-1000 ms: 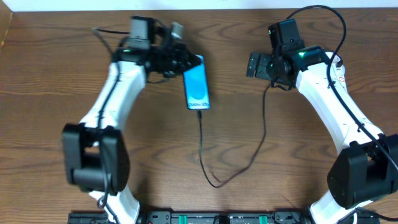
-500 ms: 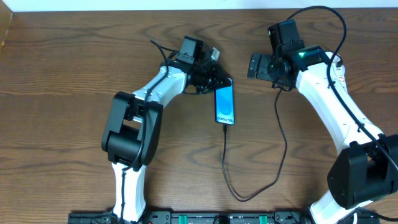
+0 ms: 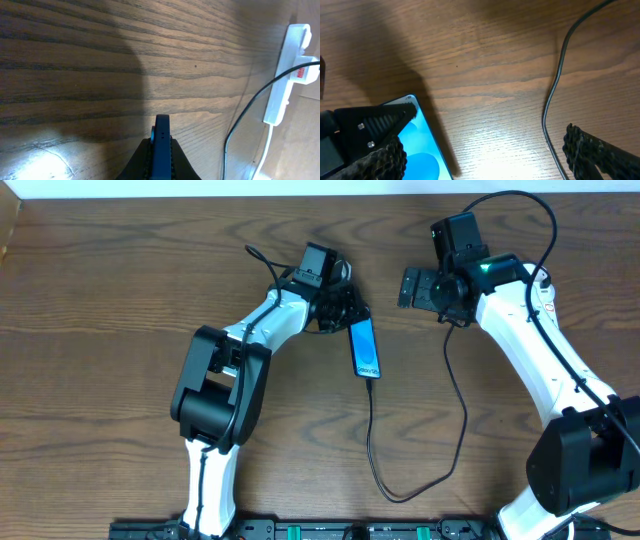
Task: Plug charger to phone and switch on socket
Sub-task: 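Lower the plugged-in phone with the left gripper onto the table center, then lay the phone flat and open the left gripper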
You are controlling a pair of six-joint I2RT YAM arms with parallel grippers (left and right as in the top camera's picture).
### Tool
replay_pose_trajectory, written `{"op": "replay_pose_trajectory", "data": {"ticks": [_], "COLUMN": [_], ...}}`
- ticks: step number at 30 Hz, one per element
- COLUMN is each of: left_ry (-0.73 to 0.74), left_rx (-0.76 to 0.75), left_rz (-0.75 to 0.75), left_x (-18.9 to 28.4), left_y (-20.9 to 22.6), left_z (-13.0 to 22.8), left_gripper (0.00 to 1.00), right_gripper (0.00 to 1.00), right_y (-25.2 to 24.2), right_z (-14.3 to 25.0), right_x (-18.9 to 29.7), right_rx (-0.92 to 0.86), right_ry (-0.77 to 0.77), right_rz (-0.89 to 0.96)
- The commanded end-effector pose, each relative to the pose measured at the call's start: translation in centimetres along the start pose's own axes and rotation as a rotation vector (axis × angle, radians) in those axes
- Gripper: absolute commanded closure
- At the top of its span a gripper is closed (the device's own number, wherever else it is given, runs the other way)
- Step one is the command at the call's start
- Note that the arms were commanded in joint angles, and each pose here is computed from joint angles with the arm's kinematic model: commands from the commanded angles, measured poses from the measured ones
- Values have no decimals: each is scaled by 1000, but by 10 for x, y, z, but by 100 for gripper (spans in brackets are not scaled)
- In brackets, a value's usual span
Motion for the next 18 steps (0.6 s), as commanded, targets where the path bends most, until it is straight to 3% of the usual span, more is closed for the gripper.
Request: {"op": "replay_pose_trajectory", "data": {"ticks": [1, 12, 18], "left_ry": [22, 51, 54], "left_rx": [53, 73, 75], "left_rz": [-16, -8, -10], "left_x": [-13, -19, -19], "left_y": [9, 13, 13], "left_z": [4, 10, 11], "left_gripper": [93, 92, 69], "right_gripper": [1, 1, 1], "right_y": [-1, -2, -4], "right_z": [-5, -3, -3], "right_x": [10, 10, 10], "right_rx": [-8, -7, -6], "right_ry": [-30, -24, -22], "right_rz": [0, 6, 13]}}
Point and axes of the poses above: each gripper's point midway between its finger pads, its own x axis back along the fingers, its own y axis along the line the jaws close on, z = x × y, the point moved 3 cm from there along x, back along the fingers, and after that the axes turned 9 degrees about -x, right-handed, at the moved point
